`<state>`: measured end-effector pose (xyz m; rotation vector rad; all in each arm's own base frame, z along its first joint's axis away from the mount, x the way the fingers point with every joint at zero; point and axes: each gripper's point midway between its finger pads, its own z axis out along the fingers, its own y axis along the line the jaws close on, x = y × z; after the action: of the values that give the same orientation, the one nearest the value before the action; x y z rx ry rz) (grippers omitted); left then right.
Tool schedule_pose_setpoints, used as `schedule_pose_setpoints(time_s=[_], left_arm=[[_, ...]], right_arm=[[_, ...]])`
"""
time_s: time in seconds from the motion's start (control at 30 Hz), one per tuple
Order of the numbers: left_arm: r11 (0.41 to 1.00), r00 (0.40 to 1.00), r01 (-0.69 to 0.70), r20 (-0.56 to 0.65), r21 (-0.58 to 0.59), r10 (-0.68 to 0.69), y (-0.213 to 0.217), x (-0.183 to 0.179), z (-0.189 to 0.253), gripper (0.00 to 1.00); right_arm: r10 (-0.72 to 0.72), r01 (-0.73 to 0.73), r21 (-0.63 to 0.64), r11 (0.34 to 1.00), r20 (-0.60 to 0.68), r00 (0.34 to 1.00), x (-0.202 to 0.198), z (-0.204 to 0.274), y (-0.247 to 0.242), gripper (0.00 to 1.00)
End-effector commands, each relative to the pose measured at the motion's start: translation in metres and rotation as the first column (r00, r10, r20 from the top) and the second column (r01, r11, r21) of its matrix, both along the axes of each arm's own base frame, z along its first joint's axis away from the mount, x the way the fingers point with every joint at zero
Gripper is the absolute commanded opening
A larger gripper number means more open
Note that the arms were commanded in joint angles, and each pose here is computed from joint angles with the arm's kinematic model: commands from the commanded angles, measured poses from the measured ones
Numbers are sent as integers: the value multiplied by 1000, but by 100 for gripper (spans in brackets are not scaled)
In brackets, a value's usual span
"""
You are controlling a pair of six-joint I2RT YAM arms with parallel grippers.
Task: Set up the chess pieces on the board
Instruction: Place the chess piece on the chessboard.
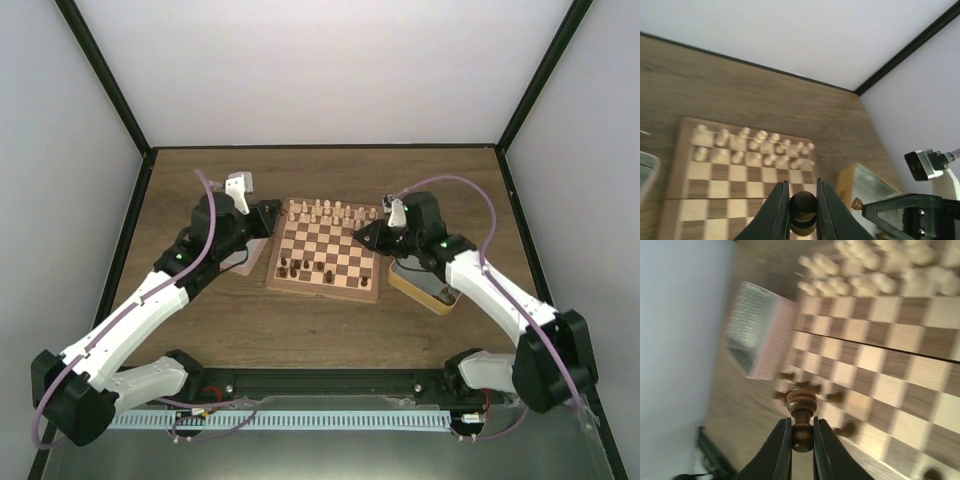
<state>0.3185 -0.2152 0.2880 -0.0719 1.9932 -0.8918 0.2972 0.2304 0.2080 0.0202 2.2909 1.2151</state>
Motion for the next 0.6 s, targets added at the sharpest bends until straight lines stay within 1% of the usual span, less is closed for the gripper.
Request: schedule_pose_setpoints(time_s=[0.0,0.1,0.3,0.37,0.57], left_arm=[[965,994,-87,88,246,67,34,0,0,4],[959,991,-92,120,268,61,37,-1,5,4],[955,990,-73,140,288,33,35,-2,3,4],[954,989,-64,143,291,23,33,-3,2,4],[955,989,-45,145,292,2,31,-6,1,4]], right_arm=[[-3,-63,-406,912,-159,987,-14,-70,-38,2],[-39,-80,-527,846,-212,976,-11,-88,-52,2],[-48,-155,-633,758,-291,955,-11,-111,-59,5],[-49,-167,-645,745,-304,951,-9,-115,-58,5],[-23,-219,-643,734,-346,938,-3,-129,-45,6]])
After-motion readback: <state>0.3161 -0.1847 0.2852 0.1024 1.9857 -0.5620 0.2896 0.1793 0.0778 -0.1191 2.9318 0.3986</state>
